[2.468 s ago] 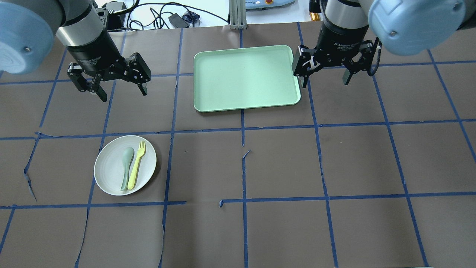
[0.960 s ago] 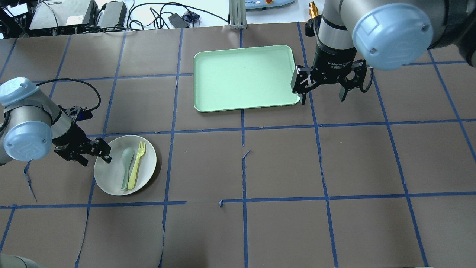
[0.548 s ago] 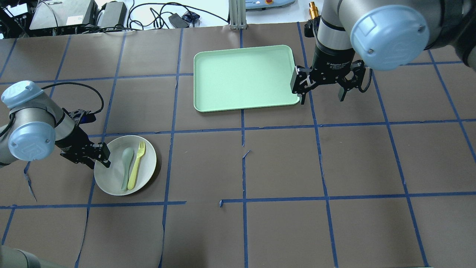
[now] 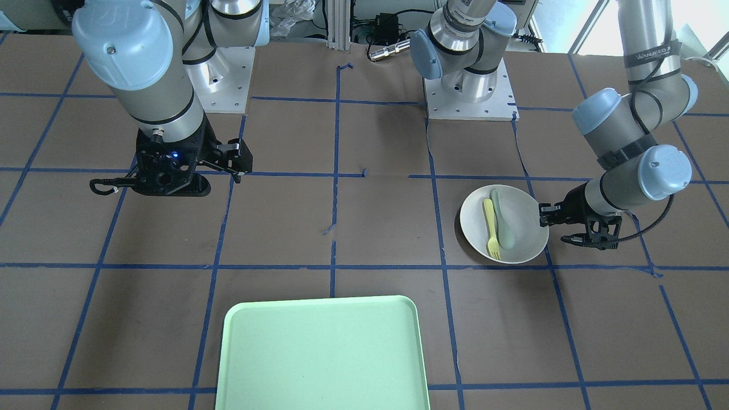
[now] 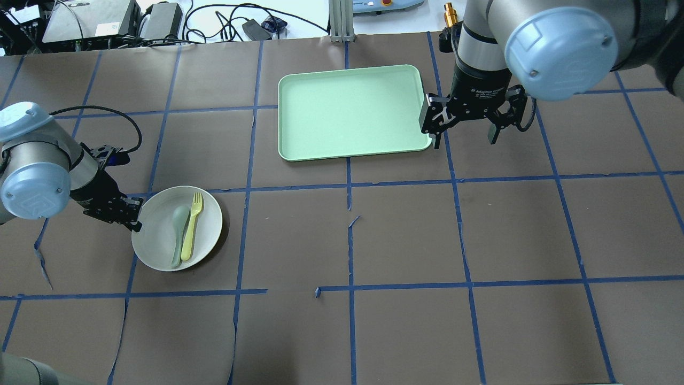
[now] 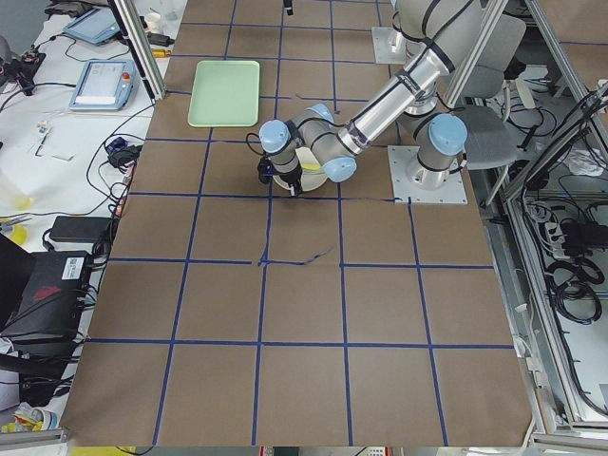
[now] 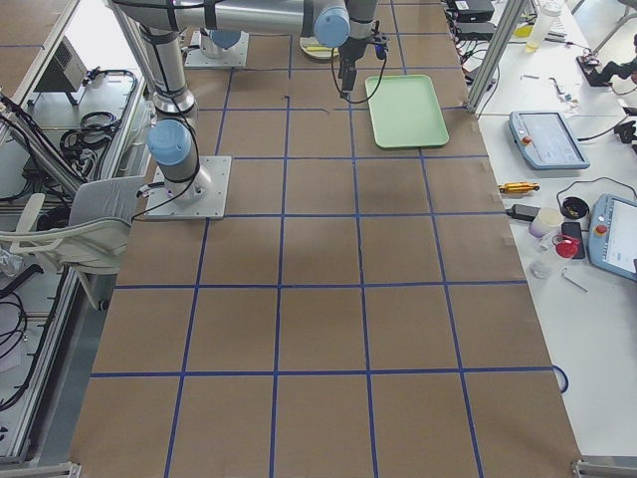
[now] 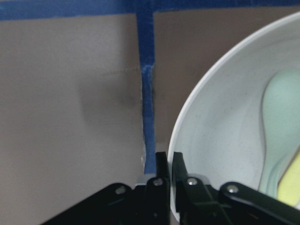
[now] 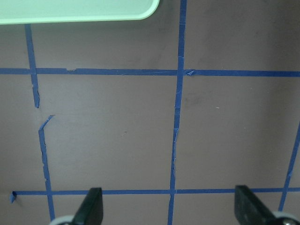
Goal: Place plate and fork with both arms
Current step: 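Close the left gripper on the plate rim, then lift and carry the plate with the left gripper onto the green tray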
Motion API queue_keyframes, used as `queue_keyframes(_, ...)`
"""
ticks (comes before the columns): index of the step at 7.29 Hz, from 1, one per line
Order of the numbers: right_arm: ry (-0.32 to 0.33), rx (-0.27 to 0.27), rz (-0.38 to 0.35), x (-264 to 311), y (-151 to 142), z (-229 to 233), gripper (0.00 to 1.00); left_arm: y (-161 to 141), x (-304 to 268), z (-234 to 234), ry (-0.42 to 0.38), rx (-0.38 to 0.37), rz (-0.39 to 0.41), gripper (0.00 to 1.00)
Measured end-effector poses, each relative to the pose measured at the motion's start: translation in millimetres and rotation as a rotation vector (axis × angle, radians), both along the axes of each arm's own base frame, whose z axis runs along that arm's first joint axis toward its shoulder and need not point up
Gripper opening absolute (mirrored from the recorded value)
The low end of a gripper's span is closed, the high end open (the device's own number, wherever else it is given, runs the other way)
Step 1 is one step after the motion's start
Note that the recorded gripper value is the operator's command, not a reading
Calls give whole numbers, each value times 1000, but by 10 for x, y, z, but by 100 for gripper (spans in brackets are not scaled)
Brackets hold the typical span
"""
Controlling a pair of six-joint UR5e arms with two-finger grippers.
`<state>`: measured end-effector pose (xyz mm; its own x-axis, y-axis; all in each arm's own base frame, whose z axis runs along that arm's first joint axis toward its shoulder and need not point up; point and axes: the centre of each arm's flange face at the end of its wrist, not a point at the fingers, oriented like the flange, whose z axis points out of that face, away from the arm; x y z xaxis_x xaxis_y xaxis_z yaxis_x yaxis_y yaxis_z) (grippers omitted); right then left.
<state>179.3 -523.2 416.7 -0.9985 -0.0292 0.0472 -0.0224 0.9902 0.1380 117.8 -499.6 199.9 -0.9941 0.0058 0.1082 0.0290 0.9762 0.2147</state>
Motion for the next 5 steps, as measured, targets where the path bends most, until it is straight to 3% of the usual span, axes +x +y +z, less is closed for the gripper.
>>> queue_keyframes(3,9,0,2,-22,-5,-2,100,-311,61,505,118,4,48,0)
queue_keyframes(5,9,-1,2,-24,-4,4,100,-578,-54,833,220,-17,131,0)
